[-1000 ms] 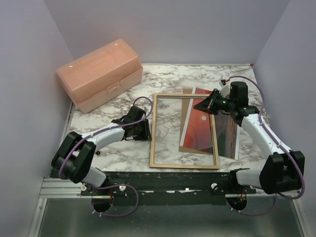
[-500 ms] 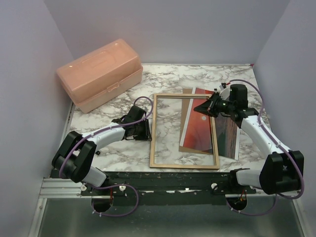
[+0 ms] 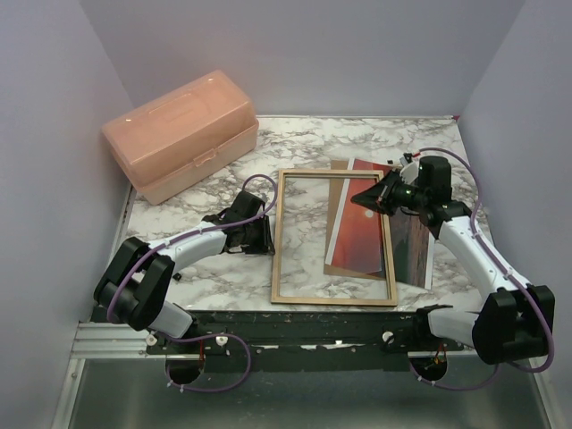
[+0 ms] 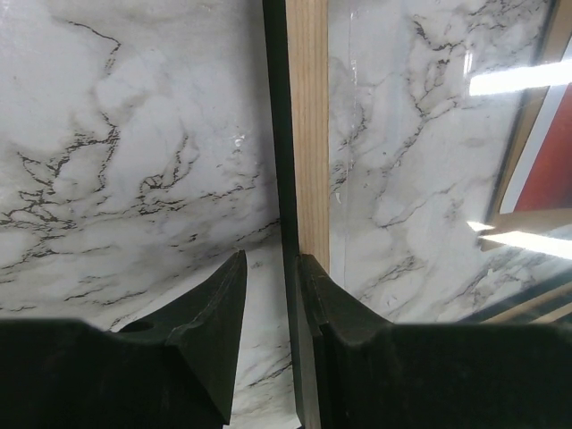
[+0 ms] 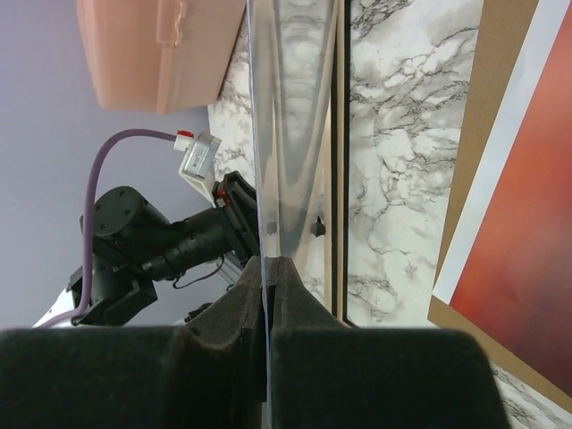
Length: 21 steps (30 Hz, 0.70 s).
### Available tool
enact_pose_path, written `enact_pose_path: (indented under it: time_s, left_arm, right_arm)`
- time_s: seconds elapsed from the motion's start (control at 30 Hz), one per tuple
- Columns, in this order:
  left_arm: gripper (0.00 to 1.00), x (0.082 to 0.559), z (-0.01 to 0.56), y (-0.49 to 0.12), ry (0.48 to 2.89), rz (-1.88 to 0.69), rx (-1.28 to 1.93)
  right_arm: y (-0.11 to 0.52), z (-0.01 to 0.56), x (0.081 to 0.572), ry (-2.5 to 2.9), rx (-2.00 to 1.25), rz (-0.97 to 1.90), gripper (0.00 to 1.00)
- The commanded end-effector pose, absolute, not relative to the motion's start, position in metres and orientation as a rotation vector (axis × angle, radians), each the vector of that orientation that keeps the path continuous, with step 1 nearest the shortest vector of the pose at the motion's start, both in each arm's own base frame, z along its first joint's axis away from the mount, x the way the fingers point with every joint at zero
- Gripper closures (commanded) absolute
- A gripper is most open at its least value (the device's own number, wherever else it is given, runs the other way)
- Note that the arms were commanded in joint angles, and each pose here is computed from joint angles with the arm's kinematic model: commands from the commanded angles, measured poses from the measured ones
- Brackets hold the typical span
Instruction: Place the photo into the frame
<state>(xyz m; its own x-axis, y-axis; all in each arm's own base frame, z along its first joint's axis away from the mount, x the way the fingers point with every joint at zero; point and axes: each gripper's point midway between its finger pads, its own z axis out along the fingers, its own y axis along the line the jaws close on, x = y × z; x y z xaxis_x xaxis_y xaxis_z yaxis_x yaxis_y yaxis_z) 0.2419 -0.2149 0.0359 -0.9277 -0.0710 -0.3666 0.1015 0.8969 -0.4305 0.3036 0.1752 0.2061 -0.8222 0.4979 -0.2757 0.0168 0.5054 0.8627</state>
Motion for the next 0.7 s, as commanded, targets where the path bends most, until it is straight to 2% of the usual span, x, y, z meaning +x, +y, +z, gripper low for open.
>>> enact_pose_path:
  time_s: [0.0, 0.27, 0.67]
  left_arm:
    - [0.71, 0.243, 0.028, -0.209, 2.702, -0.583, 0.045]
    - [0.72, 0.242, 0.027, -0.209, 2.705, -0.581, 0.049]
    - [0.73, 0.241, 0.024, -0.210, 2.714, -0.581, 0.053]
  right_arm:
    - [0.178, 0.208, 0.301, 2.235, 0.401, 1.324, 1.00]
    - [0.179, 0.194, 0.305, 2.265, 0.364, 1.316, 1.00]
    - [0.182, 0.205, 0.309, 2.219, 0.307, 1.343, 1.00]
